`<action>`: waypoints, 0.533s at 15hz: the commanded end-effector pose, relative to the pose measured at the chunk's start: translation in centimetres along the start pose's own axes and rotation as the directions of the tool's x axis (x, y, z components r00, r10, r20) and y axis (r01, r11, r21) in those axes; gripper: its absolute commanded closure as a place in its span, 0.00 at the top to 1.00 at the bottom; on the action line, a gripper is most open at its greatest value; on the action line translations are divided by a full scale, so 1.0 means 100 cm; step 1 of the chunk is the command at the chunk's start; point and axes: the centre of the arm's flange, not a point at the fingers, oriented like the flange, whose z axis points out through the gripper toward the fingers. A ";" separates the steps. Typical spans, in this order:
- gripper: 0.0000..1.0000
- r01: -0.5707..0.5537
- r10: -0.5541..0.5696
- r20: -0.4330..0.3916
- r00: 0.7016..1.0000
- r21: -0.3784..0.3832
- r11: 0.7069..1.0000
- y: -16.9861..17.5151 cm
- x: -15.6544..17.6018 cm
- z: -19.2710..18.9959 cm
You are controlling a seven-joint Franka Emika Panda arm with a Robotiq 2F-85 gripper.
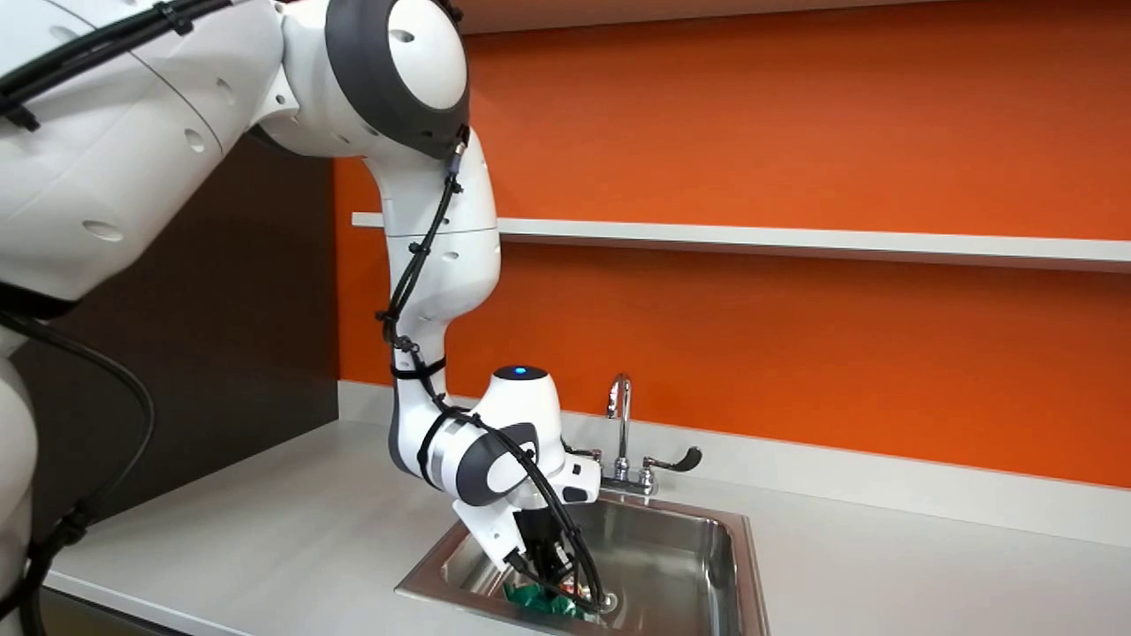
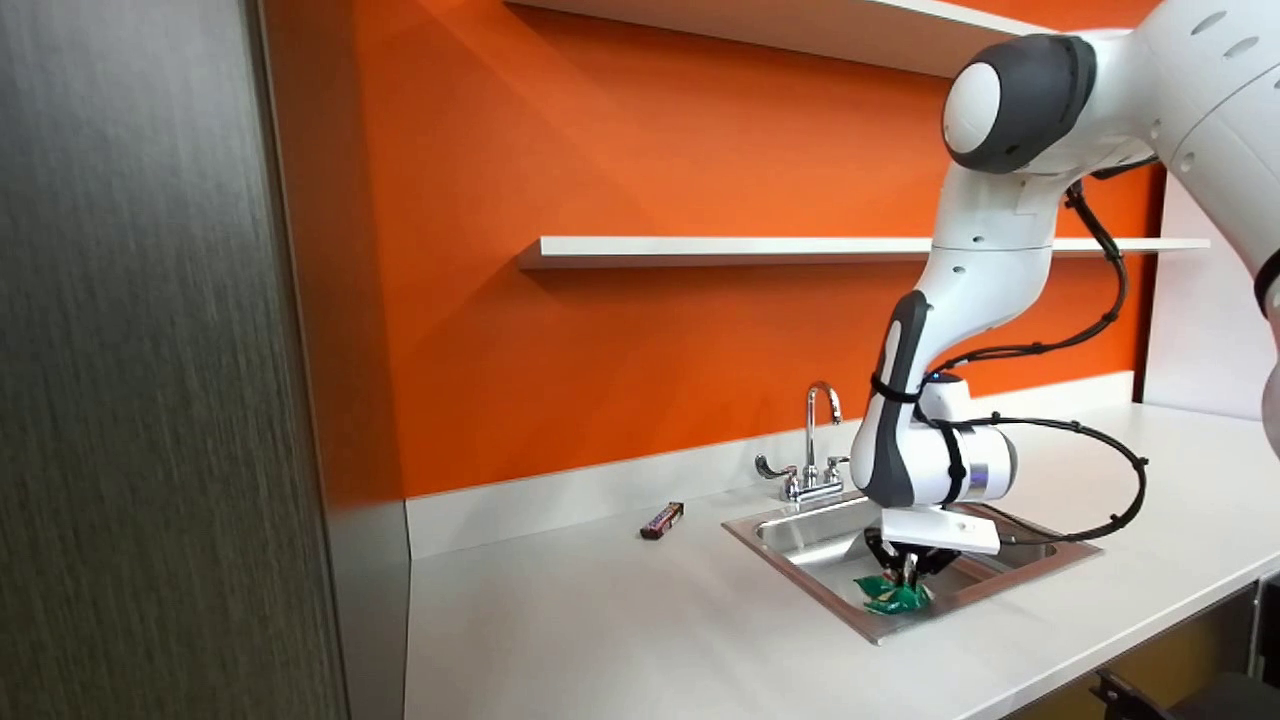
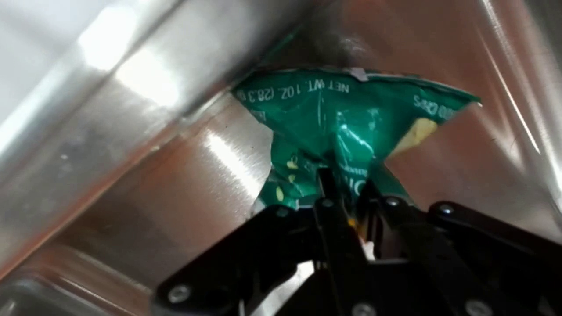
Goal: Put the green packet in the sink.
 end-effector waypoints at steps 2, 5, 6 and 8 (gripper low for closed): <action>0.56 0.005 -0.005 -0.017 1.000 0.017 1.000 0.001 0.001 -0.007; 0.78 0.018 -0.017 -0.025 1.000 0.026 1.000 -0.004 0.001 -0.024; 0.87 0.026 -0.025 -0.023 0.999 0.030 0.999 -0.006 0.001 -0.029; 0.99 0.057 -0.056 -0.023 0.998 0.040 0.998 -0.012 -0.001 -0.042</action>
